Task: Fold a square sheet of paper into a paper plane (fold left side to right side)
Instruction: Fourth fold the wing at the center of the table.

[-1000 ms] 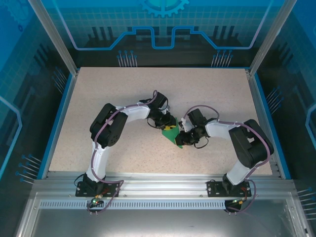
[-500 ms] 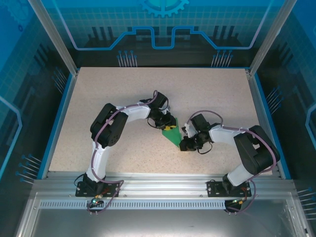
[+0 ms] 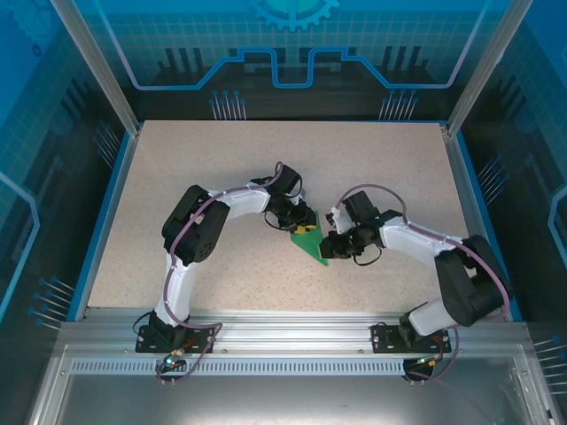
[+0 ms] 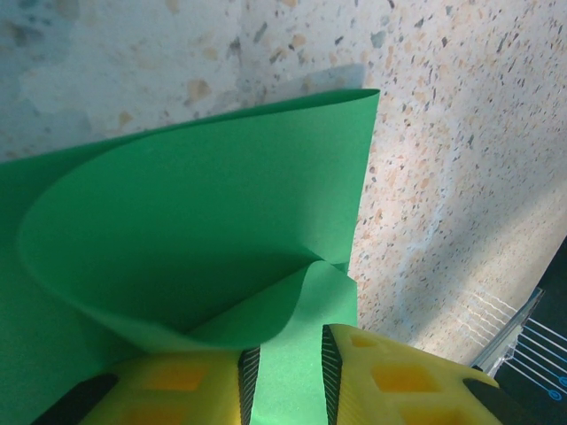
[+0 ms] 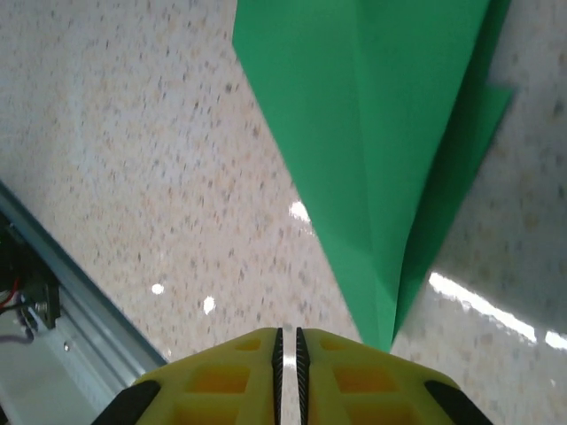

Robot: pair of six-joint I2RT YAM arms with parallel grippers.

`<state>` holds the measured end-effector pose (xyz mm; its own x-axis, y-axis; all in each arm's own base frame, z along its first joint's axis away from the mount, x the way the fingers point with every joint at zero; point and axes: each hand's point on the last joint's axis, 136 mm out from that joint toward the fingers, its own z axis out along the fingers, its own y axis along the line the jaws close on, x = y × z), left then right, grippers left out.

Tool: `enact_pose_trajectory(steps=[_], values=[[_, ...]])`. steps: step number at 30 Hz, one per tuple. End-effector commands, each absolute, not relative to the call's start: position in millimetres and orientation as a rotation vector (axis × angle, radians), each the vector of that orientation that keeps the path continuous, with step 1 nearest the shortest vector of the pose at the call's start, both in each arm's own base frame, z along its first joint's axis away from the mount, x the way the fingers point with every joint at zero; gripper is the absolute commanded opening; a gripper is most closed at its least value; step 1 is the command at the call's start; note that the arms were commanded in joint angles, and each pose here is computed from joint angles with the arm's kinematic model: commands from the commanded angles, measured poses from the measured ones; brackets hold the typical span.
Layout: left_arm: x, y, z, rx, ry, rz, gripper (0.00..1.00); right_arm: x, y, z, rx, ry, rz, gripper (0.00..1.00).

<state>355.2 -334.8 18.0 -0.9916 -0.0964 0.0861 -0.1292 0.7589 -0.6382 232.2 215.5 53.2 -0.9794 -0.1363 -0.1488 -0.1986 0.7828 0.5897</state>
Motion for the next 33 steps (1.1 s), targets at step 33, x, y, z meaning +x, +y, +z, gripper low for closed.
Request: enact_pose_trajectory(steps=[33], values=[[454, -247, 17, 0.346, -3.069, 0.92, 0.32, 177, 169, -33, -0.148, 3.265, 0.57, 0.09]])
